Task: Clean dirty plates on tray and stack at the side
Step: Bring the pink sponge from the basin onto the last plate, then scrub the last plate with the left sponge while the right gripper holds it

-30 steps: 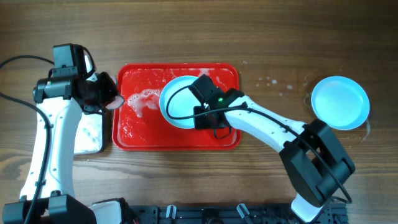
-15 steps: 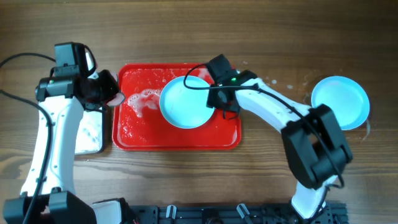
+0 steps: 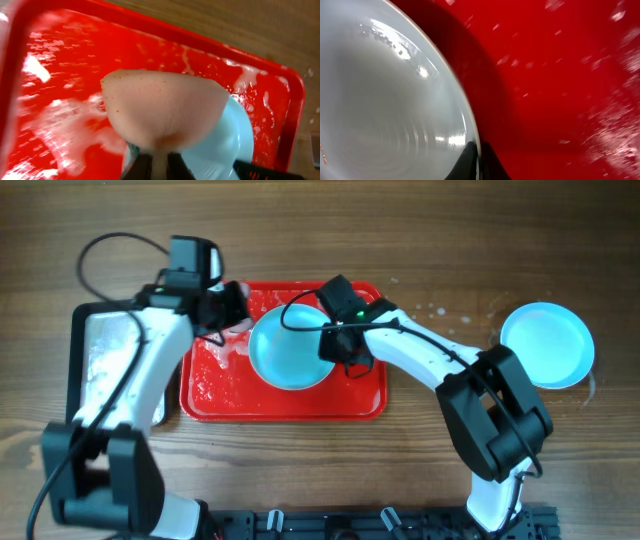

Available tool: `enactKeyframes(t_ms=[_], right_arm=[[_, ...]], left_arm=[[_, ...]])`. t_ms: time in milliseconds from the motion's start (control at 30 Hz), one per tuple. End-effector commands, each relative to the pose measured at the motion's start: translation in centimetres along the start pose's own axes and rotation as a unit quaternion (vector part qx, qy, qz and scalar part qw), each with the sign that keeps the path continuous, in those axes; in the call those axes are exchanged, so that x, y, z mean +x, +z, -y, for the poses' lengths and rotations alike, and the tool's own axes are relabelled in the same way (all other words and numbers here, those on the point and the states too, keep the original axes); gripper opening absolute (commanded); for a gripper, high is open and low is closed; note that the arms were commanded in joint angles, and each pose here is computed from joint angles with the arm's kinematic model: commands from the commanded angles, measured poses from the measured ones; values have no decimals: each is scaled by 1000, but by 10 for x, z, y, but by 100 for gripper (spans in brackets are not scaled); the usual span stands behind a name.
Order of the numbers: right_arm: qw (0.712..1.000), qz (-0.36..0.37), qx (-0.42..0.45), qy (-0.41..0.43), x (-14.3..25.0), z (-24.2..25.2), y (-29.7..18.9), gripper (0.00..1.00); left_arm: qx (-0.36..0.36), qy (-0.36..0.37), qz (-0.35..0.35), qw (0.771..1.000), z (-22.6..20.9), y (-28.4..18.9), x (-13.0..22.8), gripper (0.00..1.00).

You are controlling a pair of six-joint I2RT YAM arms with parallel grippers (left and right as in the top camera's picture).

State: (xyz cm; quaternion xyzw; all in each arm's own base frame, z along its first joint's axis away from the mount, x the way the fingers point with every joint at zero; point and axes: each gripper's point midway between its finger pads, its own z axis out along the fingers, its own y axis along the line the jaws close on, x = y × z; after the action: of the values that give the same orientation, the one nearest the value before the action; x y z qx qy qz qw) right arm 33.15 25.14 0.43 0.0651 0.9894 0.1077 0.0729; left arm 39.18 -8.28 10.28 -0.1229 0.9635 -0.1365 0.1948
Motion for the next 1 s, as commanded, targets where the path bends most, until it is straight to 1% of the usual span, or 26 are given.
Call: enactKeyframes(t_ms=[0,133,267,400,533,600,667,700,733,767,800,833,867,900,933,967], right_arm=[[999,-26,9,-23,17,-1,11,4],[999,-24,9,-23,16,-1,11,4],[1000,-18,12,-22,14,0,11,4],[1000,-17,11,-21,13,0,11,4],[1000,-16,10,-22,13,-1,11,4],[1000,-15,9,-22,12,-1,11,4],[1000,-15,9,-22,12,-2,11,4],[1000,-15,9,-22,12,-1,11,4],[1000,-15,9,-22,12,-1,11,4],[1000,-15,9,-22,12,-1,11,4],[1000,-16,9,-22,12,-1,11,4],[1000,-16,10,-22,13,-1,11,4],[1000,-16,10,-22,13,-1,11,4],[1000,-16,10,-22,13,-1,11,4],[1000,-16,10,-22,13,-1,11,4],[1000,-16,10,-22,13,-1,11,4]], left_arm=[[-1,29,-41,999,10,37,21,4],[-3,91,-75,993,15,72,41,4],[-13,121,-115,986,13,94,65,4],[-23,179,-172,968,5,103,95,4],[-25,248,-237,939,-9,89,121,4],[17,275,-276,921,-4,80,139,4],[70,281,-296,910,10,74,151,4],[78,282,-293,910,13,74,151,4],[69,273,-275,919,14,79,143,4],[41,252,-259,932,9,84,134,4],[-5,224,-237,945,-2,90,122,4],[-80,184,-206,958,-22,93,106,4],[-164,134,-170,963,-47,90,90,4],[-227,97,-141,959,-67,84,80,4],[-259,78,-126,954,-79,79,75,4],[-273,73,-123,951,-84,77,74,4]])
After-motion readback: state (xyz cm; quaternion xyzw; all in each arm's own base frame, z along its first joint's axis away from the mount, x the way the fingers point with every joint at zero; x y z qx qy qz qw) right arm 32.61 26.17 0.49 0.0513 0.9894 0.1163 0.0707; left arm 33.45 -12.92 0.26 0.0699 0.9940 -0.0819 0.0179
